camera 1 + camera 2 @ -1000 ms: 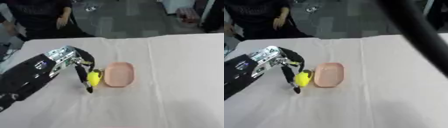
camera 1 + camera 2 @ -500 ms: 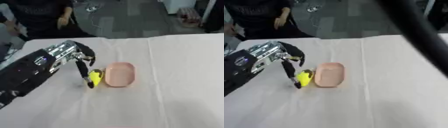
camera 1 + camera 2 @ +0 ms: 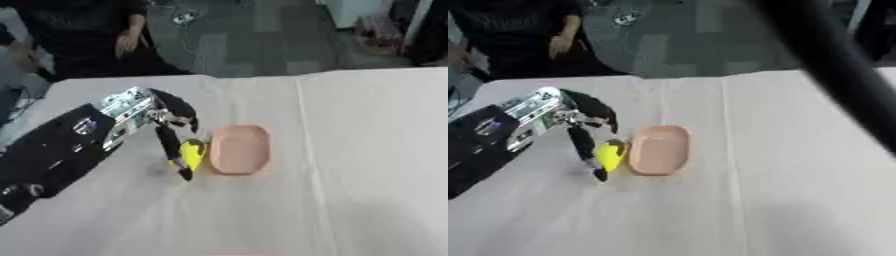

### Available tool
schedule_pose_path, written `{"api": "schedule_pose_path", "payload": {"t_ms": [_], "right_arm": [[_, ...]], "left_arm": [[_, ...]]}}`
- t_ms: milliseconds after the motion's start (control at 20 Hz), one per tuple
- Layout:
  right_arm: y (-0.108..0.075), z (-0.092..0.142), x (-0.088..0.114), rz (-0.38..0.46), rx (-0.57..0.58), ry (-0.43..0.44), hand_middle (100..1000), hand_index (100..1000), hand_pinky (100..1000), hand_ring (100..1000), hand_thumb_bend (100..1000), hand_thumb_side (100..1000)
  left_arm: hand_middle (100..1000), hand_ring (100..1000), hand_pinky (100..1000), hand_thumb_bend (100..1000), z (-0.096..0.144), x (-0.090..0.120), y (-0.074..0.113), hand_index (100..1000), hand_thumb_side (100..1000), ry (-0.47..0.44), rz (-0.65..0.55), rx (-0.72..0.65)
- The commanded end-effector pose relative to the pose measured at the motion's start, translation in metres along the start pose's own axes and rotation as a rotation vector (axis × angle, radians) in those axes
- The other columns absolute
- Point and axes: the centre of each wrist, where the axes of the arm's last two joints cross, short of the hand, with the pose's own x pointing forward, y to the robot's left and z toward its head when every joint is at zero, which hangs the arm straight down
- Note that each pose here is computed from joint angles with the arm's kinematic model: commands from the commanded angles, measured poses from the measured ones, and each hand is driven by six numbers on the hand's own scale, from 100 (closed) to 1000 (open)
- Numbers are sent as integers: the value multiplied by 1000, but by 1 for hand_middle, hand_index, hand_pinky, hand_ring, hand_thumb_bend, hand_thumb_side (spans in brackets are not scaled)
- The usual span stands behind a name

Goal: Pick up objects on the table and place them in the box.

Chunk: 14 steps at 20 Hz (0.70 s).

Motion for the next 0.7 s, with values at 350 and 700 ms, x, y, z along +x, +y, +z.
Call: {"api": "schedule_pose_path", "payload": {"t_ms": [350,700], "right_arm": [[-12,-9,1,19,4,-38,498,541,359,494,100,1000],[-12,-8,1,19,7,-34,495,539,363,493,100,1000]], "left_arm": [[864,785,705,827,-2,-6,-9,881,622,5,14,-11],[783,601,367,646,2,-7,-9,878,494,18,1,-42]]}}
